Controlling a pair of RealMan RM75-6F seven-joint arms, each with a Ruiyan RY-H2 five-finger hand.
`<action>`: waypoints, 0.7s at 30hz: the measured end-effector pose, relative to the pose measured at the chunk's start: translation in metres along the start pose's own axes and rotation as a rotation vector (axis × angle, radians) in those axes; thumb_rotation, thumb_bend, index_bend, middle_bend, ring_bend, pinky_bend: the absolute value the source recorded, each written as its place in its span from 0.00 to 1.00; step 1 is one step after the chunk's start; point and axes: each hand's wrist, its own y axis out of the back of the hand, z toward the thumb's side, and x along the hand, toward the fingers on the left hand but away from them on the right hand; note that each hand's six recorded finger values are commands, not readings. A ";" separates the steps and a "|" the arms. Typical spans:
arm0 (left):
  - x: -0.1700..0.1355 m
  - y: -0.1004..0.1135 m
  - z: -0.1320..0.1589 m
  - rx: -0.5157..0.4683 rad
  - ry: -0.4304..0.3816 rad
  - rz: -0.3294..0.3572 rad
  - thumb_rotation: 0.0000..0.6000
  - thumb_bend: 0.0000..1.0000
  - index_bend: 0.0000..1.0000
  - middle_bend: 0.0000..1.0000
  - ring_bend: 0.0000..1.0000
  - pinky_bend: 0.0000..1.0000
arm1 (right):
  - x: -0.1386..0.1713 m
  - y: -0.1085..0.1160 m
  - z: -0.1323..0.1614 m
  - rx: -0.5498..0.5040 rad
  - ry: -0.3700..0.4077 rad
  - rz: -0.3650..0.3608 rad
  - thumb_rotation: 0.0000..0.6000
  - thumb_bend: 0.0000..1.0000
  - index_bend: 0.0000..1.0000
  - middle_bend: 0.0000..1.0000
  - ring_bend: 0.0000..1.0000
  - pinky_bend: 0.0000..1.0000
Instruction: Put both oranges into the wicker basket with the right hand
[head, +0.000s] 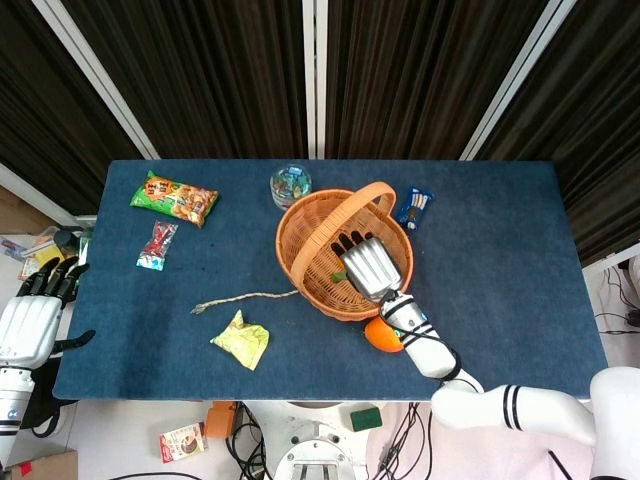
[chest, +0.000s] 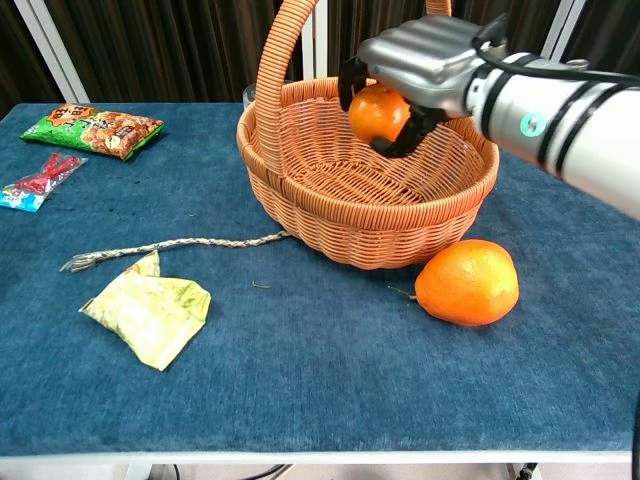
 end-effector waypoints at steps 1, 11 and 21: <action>0.000 0.000 0.000 0.000 -0.001 0.000 1.00 0.00 0.14 0.08 0.03 0.18 | -0.005 -0.003 0.001 0.005 -0.005 0.007 1.00 0.43 0.48 0.44 0.35 0.52; -0.002 0.001 0.001 0.003 -0.011 0.002 1.00 0.00 0.14 0.08 0.03 0.18 | -0.052 -0.028 0.022 0.009 -0.028 0.092 1.00 0.41 0.22 0.25 0.19 0.38; 0.000 -0.001 0.000 0.004 -0.008 -0.010 1.00 0.00 0.14 0.08 0.03 0.18 | -0.046 -0.030 0.022 -0.027 -0.010 0.103 1.00 0.40 0.02 0.07 0.04 0.18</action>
